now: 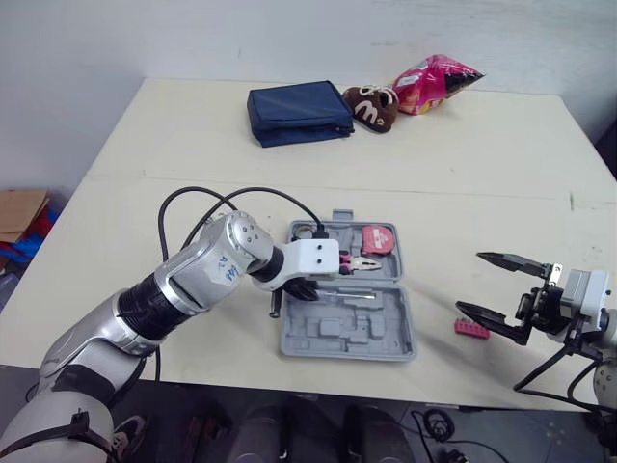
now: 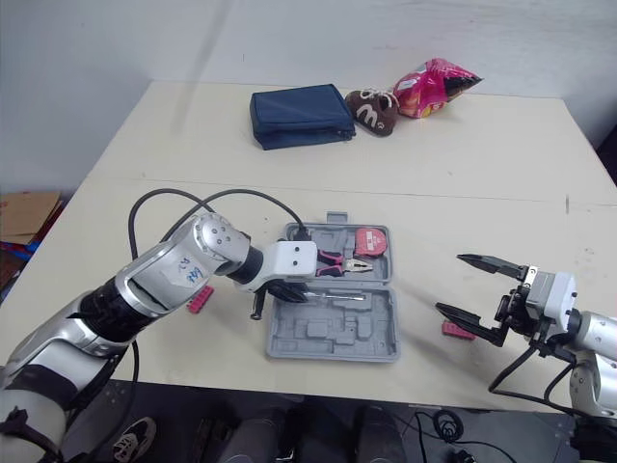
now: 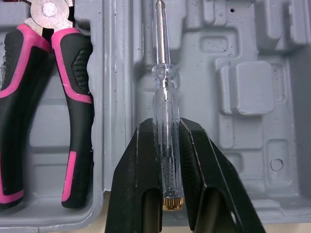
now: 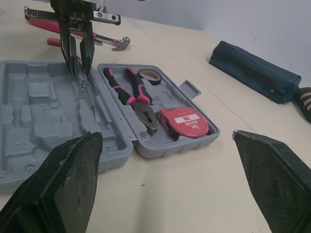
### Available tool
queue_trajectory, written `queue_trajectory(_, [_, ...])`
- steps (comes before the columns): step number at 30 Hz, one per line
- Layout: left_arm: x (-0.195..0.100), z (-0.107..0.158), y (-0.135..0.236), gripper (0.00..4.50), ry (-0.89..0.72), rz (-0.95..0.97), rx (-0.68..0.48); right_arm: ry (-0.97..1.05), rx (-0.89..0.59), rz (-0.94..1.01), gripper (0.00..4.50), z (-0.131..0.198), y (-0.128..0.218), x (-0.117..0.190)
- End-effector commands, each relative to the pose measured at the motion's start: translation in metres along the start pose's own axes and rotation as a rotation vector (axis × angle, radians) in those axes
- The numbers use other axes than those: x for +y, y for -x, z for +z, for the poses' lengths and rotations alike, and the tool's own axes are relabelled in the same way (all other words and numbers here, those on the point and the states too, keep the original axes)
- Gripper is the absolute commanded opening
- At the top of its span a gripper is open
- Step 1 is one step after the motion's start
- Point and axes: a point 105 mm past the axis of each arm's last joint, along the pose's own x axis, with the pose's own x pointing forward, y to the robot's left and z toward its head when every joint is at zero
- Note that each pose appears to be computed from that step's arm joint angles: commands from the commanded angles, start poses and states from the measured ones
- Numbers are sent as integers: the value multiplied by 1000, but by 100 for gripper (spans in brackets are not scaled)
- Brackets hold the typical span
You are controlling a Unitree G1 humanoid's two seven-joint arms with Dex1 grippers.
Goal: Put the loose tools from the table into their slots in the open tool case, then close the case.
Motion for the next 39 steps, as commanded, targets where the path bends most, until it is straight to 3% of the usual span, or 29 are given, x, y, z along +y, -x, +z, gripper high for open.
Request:
queue_trajectory(1, [6, -3, 4, 2, -3, 43, 24, 40, -22, -21, 450, 12, 3, -4])
queue_trajectory(18, [9, 0, 3, 2, -17, 79, 36, 27, -25, -16, 450, 12, -2, 1])
queue_trajectory(27, [10, 19, 8, 2, -41, 110, -12, 9, -22, -10, 450, 11, -3, 4])
queue_trajectory(39, [12, 1, -2, 2, -11, 110, 72, 4, -20, -15, 450, 10, -2, 6])
